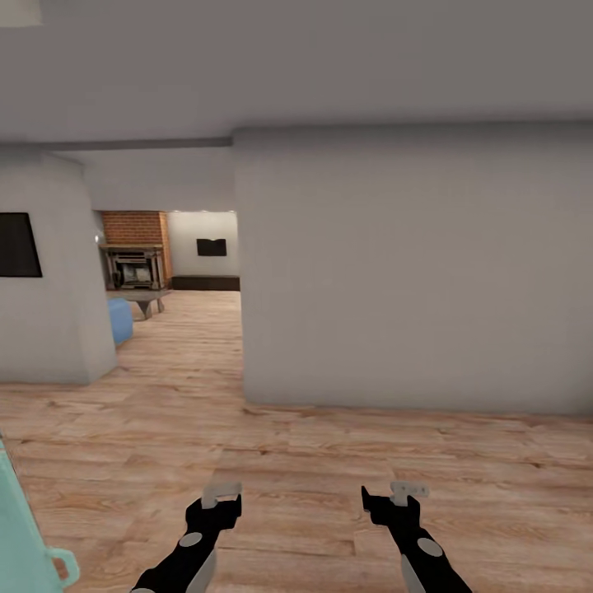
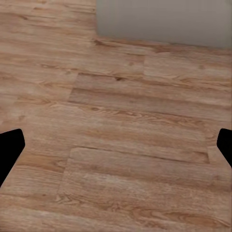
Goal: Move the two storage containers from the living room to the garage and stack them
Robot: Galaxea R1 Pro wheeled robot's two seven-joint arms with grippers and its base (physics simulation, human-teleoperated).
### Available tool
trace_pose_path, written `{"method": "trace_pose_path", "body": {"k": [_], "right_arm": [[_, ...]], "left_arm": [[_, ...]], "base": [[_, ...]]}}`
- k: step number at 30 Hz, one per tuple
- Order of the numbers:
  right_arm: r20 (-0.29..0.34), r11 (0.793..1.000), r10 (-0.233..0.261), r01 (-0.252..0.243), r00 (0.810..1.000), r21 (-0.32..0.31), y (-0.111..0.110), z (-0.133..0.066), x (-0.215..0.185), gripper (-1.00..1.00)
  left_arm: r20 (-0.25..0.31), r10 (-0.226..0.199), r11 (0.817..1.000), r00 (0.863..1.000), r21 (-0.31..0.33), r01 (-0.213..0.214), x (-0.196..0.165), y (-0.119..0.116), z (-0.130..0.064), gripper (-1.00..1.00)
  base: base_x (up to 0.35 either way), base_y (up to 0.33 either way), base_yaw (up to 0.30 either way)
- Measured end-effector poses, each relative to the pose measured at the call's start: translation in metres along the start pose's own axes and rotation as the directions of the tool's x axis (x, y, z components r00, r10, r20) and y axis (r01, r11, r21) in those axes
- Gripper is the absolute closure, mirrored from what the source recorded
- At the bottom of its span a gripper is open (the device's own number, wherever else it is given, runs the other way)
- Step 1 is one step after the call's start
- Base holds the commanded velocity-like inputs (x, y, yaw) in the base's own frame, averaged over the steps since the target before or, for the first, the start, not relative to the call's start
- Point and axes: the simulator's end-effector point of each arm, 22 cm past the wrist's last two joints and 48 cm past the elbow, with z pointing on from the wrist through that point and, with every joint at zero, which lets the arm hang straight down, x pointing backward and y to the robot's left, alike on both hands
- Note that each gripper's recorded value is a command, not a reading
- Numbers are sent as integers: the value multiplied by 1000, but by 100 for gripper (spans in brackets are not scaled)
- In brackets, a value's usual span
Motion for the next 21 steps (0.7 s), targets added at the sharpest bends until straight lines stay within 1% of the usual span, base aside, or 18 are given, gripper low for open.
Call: {"method": "trace_pose_path", "body": {"k": [21], "right_arm": [[0, 1000, 0, 0, 1000, 0, 0, 0, 0, -100]], "left_arm": [[0, -1, 1000, 1000, -1, 1, 0, 0, 0, -100]], "base": [[329, 0, 0]]}}
